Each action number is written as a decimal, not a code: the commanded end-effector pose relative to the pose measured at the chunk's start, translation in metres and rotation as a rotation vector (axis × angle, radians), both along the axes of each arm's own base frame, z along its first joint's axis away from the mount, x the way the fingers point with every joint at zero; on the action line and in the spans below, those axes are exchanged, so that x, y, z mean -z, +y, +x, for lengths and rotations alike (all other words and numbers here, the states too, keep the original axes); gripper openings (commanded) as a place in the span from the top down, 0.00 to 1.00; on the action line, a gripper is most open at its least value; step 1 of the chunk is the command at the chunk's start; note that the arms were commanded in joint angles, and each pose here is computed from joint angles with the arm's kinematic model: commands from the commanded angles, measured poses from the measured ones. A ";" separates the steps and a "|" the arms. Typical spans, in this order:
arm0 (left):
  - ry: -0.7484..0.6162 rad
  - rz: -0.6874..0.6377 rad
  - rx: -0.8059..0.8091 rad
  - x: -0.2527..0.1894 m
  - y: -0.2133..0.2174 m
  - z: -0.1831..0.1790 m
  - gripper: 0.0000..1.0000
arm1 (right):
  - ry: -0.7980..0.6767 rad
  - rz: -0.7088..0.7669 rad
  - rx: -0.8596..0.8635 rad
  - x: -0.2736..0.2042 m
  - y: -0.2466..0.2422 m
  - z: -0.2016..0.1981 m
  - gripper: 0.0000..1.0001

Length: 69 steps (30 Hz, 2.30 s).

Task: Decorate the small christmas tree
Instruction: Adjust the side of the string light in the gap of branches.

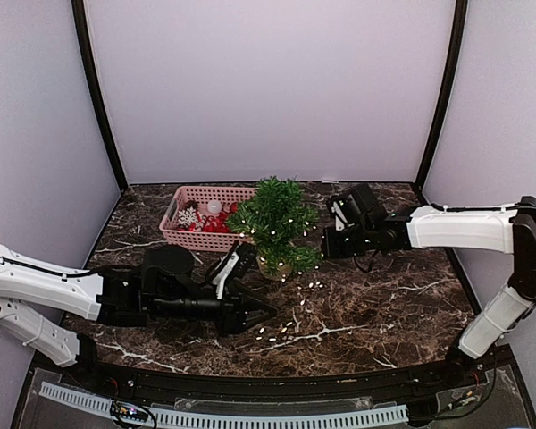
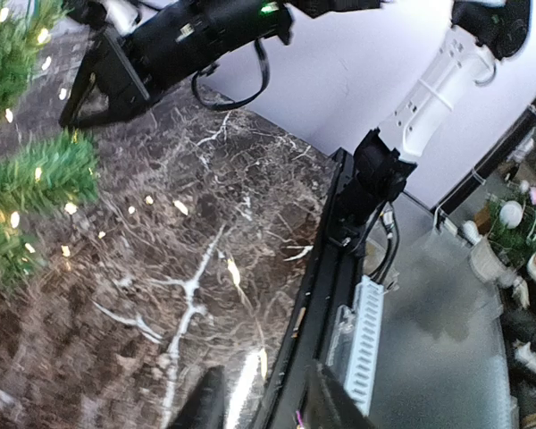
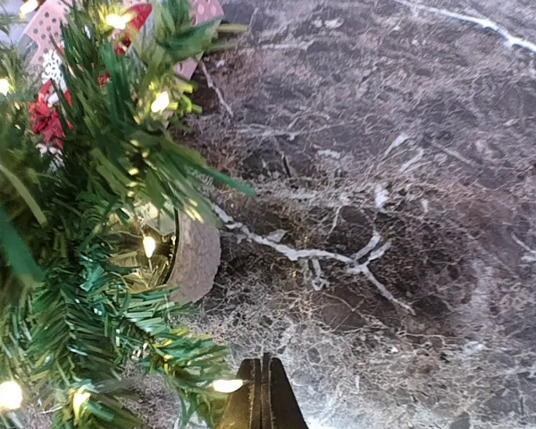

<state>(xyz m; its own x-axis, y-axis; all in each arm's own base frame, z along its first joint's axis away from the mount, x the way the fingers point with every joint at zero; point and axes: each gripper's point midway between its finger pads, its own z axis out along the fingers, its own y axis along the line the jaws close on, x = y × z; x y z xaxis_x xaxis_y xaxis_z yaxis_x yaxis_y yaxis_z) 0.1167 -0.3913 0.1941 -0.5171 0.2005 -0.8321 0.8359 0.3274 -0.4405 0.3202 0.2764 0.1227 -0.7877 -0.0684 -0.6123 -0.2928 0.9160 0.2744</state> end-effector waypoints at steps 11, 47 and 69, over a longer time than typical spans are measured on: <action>-0.075 -0.016 -0.461 -0.070 0.057 0.103 0.27 | 0.028 0.043 -0.033 0.020 0.014 0.003 1.00; -0.042 0.127 -0.536 -0.042 0.049 0.161 0.47 | -0.425 0.322 -0.041 -0.121 0.059 -0.078 0.67; -0.062 0.078 -0.540 -0.043 0.040 0.177 0.64 | -0.455 0.171 0.045 -0.110 0.091 -0.046 0.81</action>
